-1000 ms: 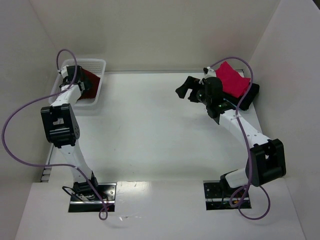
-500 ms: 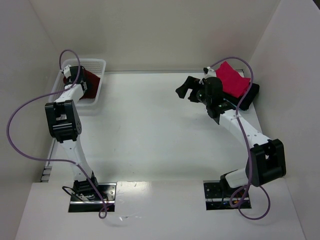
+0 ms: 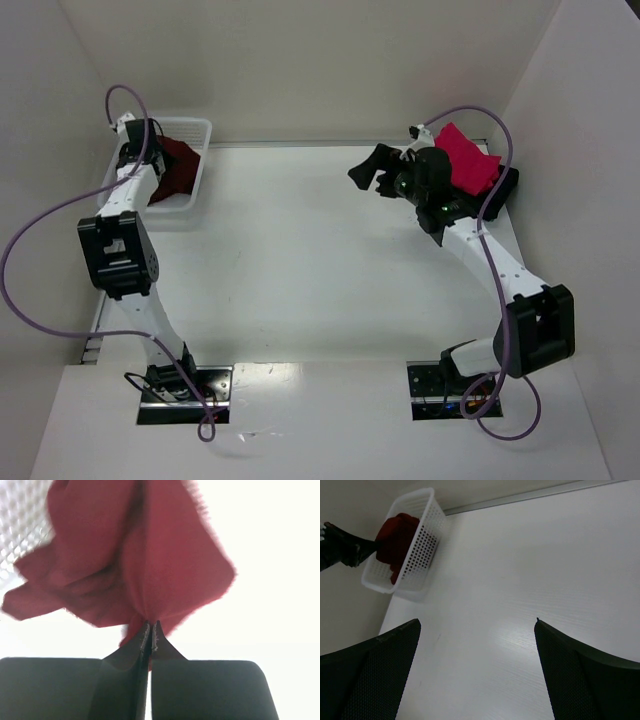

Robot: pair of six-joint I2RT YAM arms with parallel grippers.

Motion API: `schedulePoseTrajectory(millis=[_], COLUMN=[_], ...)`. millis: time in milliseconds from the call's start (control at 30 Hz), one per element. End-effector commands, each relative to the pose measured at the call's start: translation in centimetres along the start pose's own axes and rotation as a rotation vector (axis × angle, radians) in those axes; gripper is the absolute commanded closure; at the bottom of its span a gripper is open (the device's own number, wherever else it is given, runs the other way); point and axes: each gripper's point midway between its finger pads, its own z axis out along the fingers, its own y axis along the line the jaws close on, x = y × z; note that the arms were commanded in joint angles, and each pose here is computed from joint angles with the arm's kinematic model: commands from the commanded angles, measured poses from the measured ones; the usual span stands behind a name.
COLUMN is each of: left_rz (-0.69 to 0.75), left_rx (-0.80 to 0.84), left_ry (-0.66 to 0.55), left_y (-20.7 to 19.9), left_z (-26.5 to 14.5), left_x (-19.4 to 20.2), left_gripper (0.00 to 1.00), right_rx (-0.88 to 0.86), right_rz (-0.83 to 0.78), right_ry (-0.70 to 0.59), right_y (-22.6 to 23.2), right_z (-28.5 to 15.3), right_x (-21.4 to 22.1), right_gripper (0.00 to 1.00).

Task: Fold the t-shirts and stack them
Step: Grab crumpled tshirt from bin with the left arm, then move the tshirt to the center of the board

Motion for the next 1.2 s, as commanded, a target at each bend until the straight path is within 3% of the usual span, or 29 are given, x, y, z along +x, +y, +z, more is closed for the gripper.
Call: schedulePoseTrajectory(millis=[0,67,167,367,567,633,967,1167], left_rz=[0.044,0.114,0.190,0.264,0.287,0.292,0.267,0.285], left_rx=[0.374,0.483,0.634,0.961,1.284,1.351,1.449,1.483], left_ry=[-0.217,-0.262,-0.253,-0.306,-0.265,-0.303,-0.149,-0.102], left_y=[-8.7,-11.9,-15.0,-19.1,-18.9,-17.8,-18.3,-18.3], left_z=[-13.8,-19.6,-26.4,-42.1,-52.5,-55.6,-54.0,-53.9], left_x=[-11.5,-13.5,-13.3,-13.4,-11.4,-11.5,-7.5,-6.4], left_gripper=[1.00,1.00,1.00,1.00,1.00,1.00,1.00,1.00], right_rx=[-0.167,-0.254,-0.321,-0.414,-0.523,-0.540,-0.677,-0.619], right_rz=[-0.032,-0.074,-0.127,-0.171,-0.209,-0.204,-0.149,-0.131], right_ry=[-0.102,-0.075,-0.048,-0.142,-0.228,-0.228,-0.218,-0.104], right_y=[5.3,7.1,8.7,11.7,15.9,16.4,20.2,19.0], right_z=[-2.5,-3.1,-3.5,-7.3,-10.9,-11.3,-12.6,-9.3], right_x=[-4.7,-4.6,-4.0,-5.6,-3.8,-3.4,-0.8,3.6], right_gripper=[0.00,0.00,0.00,0.00,0.00,0.00,0.00,0.00])
